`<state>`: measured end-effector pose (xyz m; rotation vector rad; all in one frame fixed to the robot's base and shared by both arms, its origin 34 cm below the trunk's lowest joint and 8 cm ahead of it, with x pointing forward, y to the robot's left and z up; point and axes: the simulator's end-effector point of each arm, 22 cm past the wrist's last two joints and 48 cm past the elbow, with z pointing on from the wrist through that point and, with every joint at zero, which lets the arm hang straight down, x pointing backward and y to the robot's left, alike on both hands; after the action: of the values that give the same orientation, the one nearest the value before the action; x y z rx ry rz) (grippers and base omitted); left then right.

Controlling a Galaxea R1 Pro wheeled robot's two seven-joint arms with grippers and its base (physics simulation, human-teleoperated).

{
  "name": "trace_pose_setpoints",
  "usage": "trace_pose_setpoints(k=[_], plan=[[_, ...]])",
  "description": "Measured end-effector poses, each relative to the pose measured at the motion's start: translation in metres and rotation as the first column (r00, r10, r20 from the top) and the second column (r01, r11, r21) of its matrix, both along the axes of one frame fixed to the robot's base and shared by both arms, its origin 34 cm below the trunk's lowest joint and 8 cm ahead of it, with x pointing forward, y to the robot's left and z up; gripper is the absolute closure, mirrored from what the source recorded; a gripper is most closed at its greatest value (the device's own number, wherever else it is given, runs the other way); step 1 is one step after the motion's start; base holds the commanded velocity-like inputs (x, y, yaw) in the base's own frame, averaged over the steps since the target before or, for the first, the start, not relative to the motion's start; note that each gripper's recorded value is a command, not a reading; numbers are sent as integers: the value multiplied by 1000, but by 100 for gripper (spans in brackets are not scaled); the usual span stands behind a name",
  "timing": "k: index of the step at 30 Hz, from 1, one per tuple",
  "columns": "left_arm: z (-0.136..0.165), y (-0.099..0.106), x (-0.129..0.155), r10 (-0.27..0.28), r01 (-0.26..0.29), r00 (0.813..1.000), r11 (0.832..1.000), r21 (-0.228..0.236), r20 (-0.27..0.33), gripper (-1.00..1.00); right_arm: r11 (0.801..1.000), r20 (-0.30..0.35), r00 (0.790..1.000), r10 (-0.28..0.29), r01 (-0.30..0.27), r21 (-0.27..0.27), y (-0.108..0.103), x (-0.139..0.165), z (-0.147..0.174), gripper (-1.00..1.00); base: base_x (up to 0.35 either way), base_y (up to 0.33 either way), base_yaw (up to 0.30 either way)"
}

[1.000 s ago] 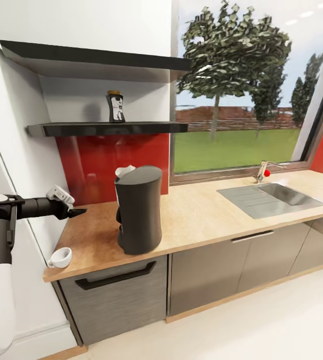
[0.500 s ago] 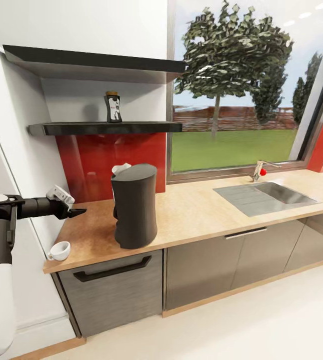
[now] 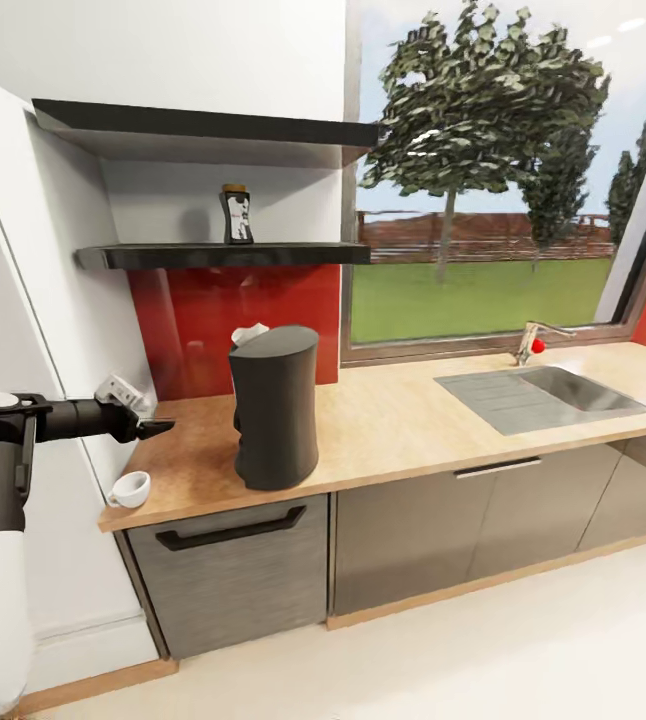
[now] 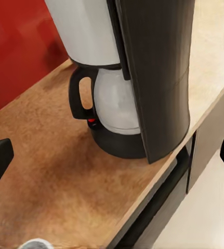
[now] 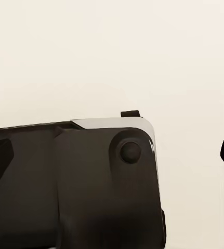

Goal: Set up a coffee station on the kitchen countertop: keep the coffee maker on the countertop, move the bottle of coffee from the kitchen shelf to the counter next to the coffee maker, place a paper coffee filter on top of the coffee maker, put the saucer next to the coffee maker with the coffee cup on the saucer, and place the electric kettle next to the coffee maker.

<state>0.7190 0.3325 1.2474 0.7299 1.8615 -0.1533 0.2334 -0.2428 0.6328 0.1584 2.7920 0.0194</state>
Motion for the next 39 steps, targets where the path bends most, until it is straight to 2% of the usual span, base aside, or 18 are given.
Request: trace_pose_setpoints(k=[4,7,8,16,20,23,27,30,33,36,39], plan=[[-22,-3,-6,-8,8,999,1000,-3,-34,-100,1000,0,1000,0,0,0,0,0,0,-100,-20,-28,21],[-27,-7,-9,-27,27,999,1000,-8,-29,-100,1000,0,1000,0,0,0,0,0,0,-100,-4,-5,4],[-33,-11,-12,-49,48,999,999,-11,-23,-100,1000,0,1000,0,0,0,0,0,0,-100,-1,-1,1],[-47,-10,-19,-54,53,998,998,-32,-34,-100,1000,0,1000,0,0,0,0,0,0,-100,0,0,0],[-69,-14,-30,-78,76,995,996,-50,-54,-100,1000,0,1000,0,0,0,0,0,0,-100,0,0,0],[-89,-15,-45,-110,107,993,992,-72,-35,-100,1000,0,1000,0,0,0,0,0,0,-100,0,0,0],[-111,-7,-68,-118,115,993,985,-125,-16,-100,1000,-1,1000,0,0,0,0,0,0,-100,0,0,0],[-126,-2,-81,-114,108,993,981,-158,-28,-100,1000,-1,1000,0,0,0,0,-1,0,-100,0,0,0],[-153,1,-104,-110,95,992,975,-200,-63,-100,1000,-1,1000,0,0,0,0,-1,0,-100,0,0,0],[-184,0,-128,-129,110,988,974,-196,-88,-100,1000,-1,1000,0,0,0,0,-1,0,-100,0,0,0],[-232,-7,-162,-160,136,979,974,-181,-127,-100,1000,-2,1000,1,-1,1,1,-1,0,-100,0,0,0]])
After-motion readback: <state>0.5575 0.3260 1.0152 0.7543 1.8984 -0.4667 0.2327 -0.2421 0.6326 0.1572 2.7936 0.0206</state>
